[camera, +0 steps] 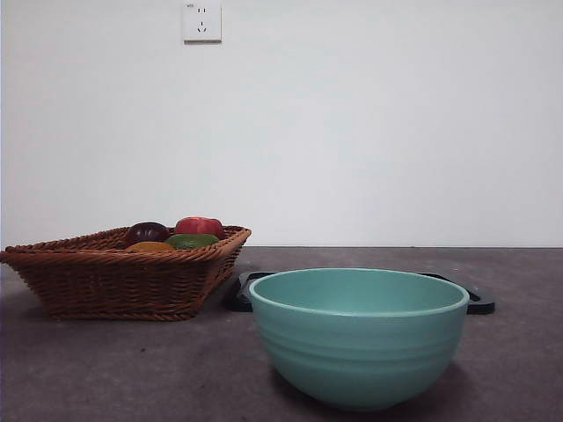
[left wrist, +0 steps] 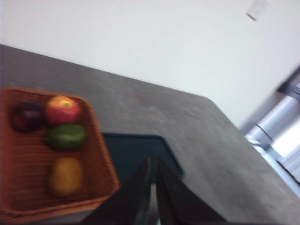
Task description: Pick up the wifruite, put it on the bowl, pick up the plate, put it on desk
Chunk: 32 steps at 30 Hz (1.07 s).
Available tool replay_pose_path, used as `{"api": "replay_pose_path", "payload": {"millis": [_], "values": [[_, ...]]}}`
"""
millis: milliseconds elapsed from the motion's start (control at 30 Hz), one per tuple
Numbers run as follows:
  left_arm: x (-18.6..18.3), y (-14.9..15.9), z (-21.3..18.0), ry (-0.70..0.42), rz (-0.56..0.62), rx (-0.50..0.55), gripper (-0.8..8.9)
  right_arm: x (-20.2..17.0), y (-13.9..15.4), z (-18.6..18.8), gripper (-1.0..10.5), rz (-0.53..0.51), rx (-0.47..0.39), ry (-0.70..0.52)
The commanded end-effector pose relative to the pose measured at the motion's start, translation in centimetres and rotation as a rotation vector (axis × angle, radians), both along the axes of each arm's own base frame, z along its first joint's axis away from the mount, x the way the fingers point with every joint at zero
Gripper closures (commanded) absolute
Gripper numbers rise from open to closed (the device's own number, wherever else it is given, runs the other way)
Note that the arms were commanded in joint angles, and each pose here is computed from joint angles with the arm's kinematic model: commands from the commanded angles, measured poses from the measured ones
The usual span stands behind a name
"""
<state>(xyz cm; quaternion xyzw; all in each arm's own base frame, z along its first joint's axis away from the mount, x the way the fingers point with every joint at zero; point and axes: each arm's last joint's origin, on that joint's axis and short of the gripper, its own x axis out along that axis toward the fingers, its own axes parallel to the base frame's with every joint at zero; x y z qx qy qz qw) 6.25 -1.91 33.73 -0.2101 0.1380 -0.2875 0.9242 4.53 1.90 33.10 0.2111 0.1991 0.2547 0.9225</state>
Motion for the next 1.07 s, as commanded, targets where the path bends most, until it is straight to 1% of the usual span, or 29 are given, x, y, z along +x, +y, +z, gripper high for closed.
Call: {"api": "replay_pose_path", "payload": {"millis": [33,100,200,333,467,567,733,900,933,967,1033,1067], "values": [[0.6,-0.2,1.0,0.003,-0.061,0.01,7.96,0.7,0.4,0.6,9.4,0.107,-0.006,0.018],[1.2,-0.3,1.3,0.018,-0.1,0.035,7.96,1.2,0.5,0.6,9.4,0.15,-0.021,0.027],[1.8,-0.4,1.6,0.07,-0.129,0.084,7.96,2.0,0.8,0.5,9.4,0.223,-0.054,0.021],[2.5,-0.7,1.7,0.117,-0.18,0.144,7.96,2.9,1.0,0.3,9.4,0.296,-0.058,0.036],[3.2,-1.2,1.5,0.146,-0.235,0.157,7.96,3.6,1.2,0.1,9.4,0.322,-0.06,0.055],[3.7,-1.7,1.1,0.178,-0.291,0.169,7.96,3.9,1.2,0.1,9.4,0.324,-0.066,0.061],[4.4,-2.6,0.7,0.213,-0.359,0.185,7.94,4.1,1.2,0.3,9.4,0.336,-0.104,-0.003],[4.5,-2.8,0.5,0.223,-0.377,0.194,7.75,4.2,1.2,0.5,9.4,0.332,-0.105,-0.029],[4.5,-2.8,0.5,0.223,-0.378,0.195,7.57,4.2,1.2,0.5,9.4,0.332,-0.105,-0.028],[4.5,-2.8,0.5,0.223,-0.378,0.195,7.18,4.2,1.2,0.5,9.4,0.332,-0.105,-0.028],[4.5,-2.8,0.5,0.223,-0.377,0.196,5.96,4.2,1.2,0.5,9.3,0.332,-0.105,-0.028],[4.5,-2.8,0.5,0.22,-0.378,0.198,5.18,4.2,1.2,0.5,9.0,0.332,-0.105,-0.027]]}}
